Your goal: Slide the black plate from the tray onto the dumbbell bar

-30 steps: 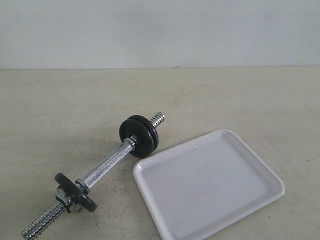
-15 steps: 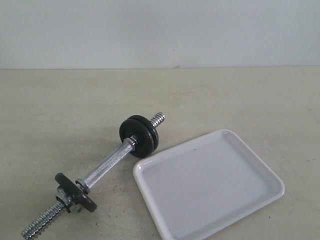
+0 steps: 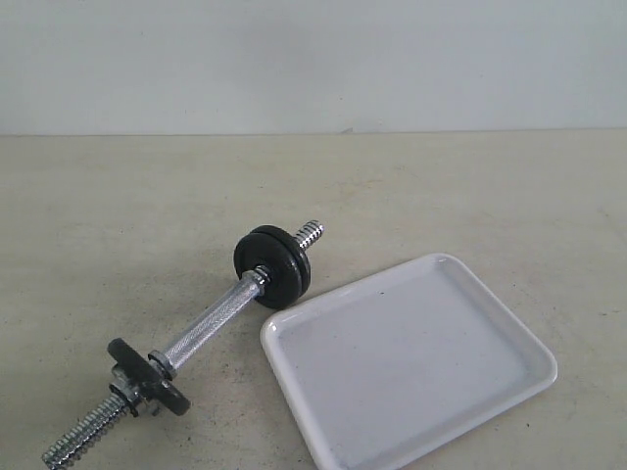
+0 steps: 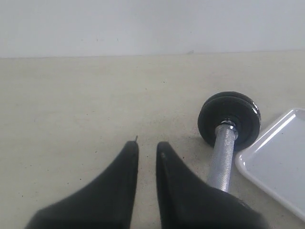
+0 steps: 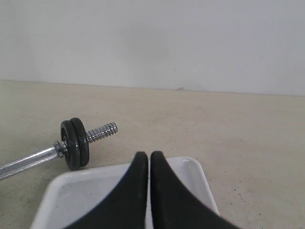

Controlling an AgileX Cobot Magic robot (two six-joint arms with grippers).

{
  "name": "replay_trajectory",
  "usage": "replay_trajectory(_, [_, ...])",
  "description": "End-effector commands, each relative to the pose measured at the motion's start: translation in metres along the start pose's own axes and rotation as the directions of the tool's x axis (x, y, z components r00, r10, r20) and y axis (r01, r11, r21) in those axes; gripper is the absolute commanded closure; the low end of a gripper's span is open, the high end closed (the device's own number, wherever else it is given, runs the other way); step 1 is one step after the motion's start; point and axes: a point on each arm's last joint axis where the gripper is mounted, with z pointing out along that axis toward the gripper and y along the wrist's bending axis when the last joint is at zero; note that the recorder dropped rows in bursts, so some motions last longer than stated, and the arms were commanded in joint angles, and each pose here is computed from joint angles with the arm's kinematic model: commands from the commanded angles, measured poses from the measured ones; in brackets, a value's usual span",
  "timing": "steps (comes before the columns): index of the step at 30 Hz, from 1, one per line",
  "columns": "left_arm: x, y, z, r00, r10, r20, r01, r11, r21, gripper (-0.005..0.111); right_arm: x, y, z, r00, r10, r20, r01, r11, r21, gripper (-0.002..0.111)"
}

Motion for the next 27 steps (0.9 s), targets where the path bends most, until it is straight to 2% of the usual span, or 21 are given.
replay_trajectory(1, [0.000,0.000,-0.002,1.000,0.006,0.017,-0.006,1.000,0.002,0.093,0.000,0.001,-0.001,1.000,-0.001,0.004,0.001,1.000,-0.006,0.108])
replay_trajectory(4, [-0.004,0.002,-0.008,0.997,-0.005,0.080,0.006,1.000,-0.011,0.093,-0.002,0.001,-0.003,0.999,-0.009,0.034,0.009,1.000,-0.003,0.108])
replay_trajectory(13, [-0.017,0.018,-0.032,0.948,-0.015,0.317,0.083,0.976,-0.202,0.093,-0.008,0.005,-0.014,0.988,-0.040,0.151,0.042,0.999,-0.011,0.108])
replay_trajectory(27, [-0.024,0.029,-0.056,0.869,0.067,0.490,0.162,0.897,-0.411,0.093,-0.009,0.001,-0.013,0.987,-0.042,0.156,0.035,0.998,0.051,0.108])
